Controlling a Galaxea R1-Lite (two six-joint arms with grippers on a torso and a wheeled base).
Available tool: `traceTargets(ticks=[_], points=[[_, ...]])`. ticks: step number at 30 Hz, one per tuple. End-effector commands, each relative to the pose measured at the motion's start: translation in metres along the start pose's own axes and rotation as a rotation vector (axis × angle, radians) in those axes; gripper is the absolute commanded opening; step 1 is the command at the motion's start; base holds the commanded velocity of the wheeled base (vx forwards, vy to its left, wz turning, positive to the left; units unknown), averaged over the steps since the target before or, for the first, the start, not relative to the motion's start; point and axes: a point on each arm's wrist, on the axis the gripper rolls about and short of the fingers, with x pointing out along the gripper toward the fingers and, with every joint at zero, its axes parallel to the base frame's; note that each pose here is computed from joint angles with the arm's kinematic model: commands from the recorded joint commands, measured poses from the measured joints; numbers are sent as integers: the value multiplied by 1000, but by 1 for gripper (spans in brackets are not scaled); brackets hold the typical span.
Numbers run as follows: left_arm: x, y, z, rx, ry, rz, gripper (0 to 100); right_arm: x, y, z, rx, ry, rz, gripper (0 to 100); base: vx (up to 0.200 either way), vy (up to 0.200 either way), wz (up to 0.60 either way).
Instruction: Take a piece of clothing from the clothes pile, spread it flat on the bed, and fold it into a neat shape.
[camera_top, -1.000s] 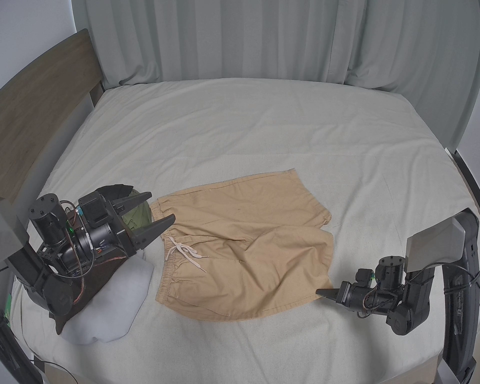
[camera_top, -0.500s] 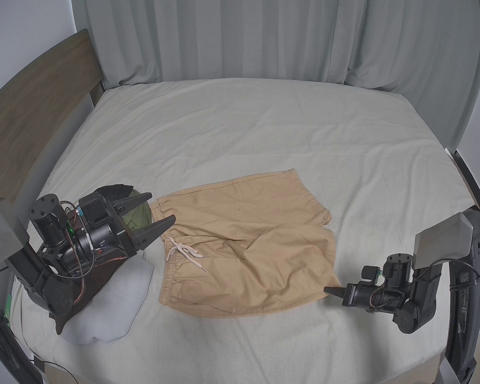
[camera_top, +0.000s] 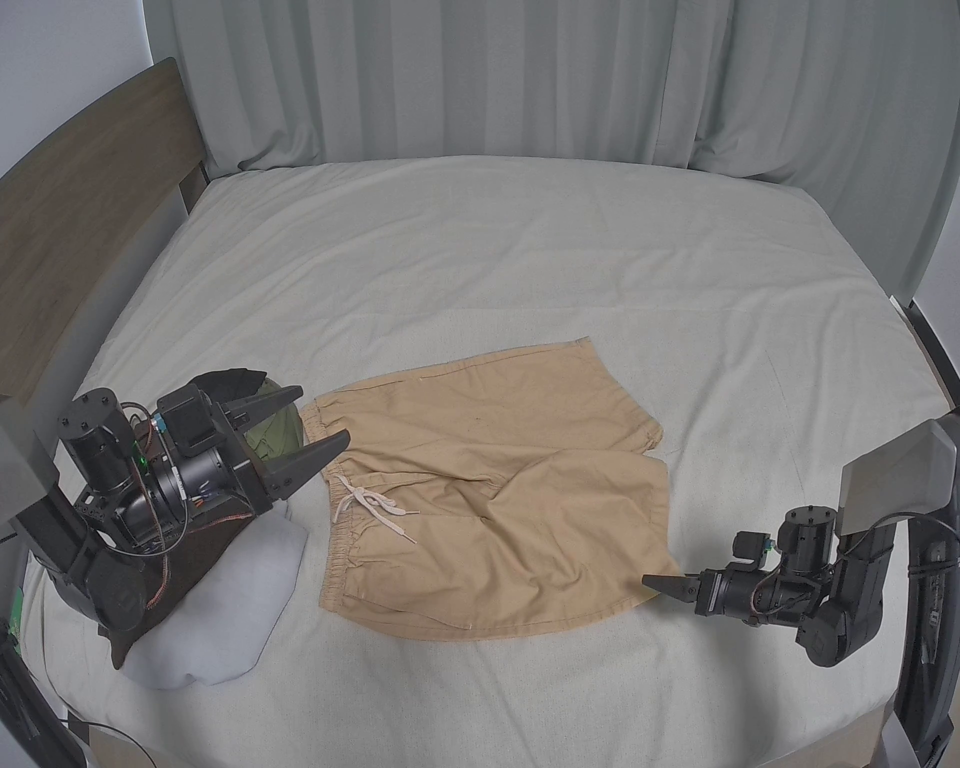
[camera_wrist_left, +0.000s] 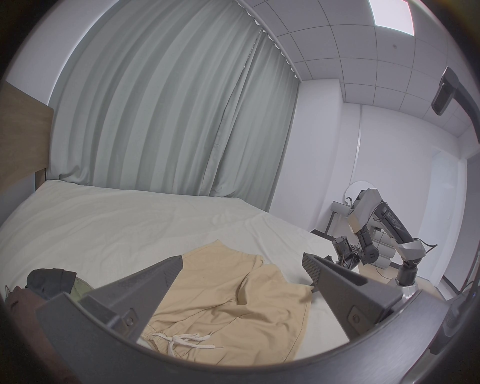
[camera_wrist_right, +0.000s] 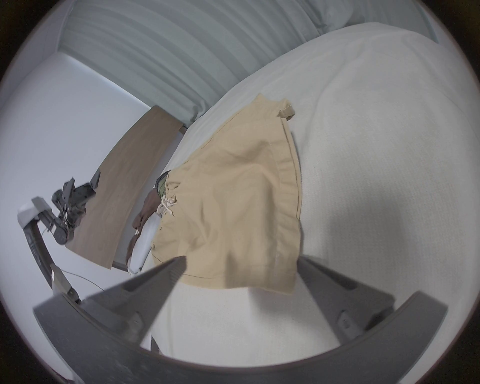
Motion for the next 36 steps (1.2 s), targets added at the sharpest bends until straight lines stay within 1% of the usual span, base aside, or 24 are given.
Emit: traceTargets(ticks=[1,4,9,13,14,23,28,31,33,34,36], points=[[0,0,0,-1,0,0,100,-4,2,7,38,-27,7,100,0,0,0],[0,1,-1,-2,2,4,100,-6,0,11,78,-38,12,100,0,0,0],[-2,3,-2,-4,5,7,100,-15,-1,20,103,-59,41,100,0,0,0],[-2,3,-2,-4,5,8,100,-18,-5,21,152,-64,39,100,0,0,0],[-2,3,-2,-4,5,8,100,-18,-5,21,152,-64,39,100,0,0,0],[-5,4,-4,-14,15,19,100,-5,-20,-4,214,19,-4,100,0,0,0],[-6,4,-4,-14,15,17,100,2,-22,-13,240,53,-1,100,0,0,0],[-7,5,-4,-15,17,14,100,2,-20,-14,282,59,2,100,0,0,0],[-8,6,-4,-15,17,17,100,1,-18,-10,345,48,10,100,0,0,0],[-8,6,-4,-14,15,17,100,0,-17,-8,358,42,15,100,0,0,0],[-8,6,-4,-15,17,17,100,-4,-10,3,399,9,35,100,0,0,0]])
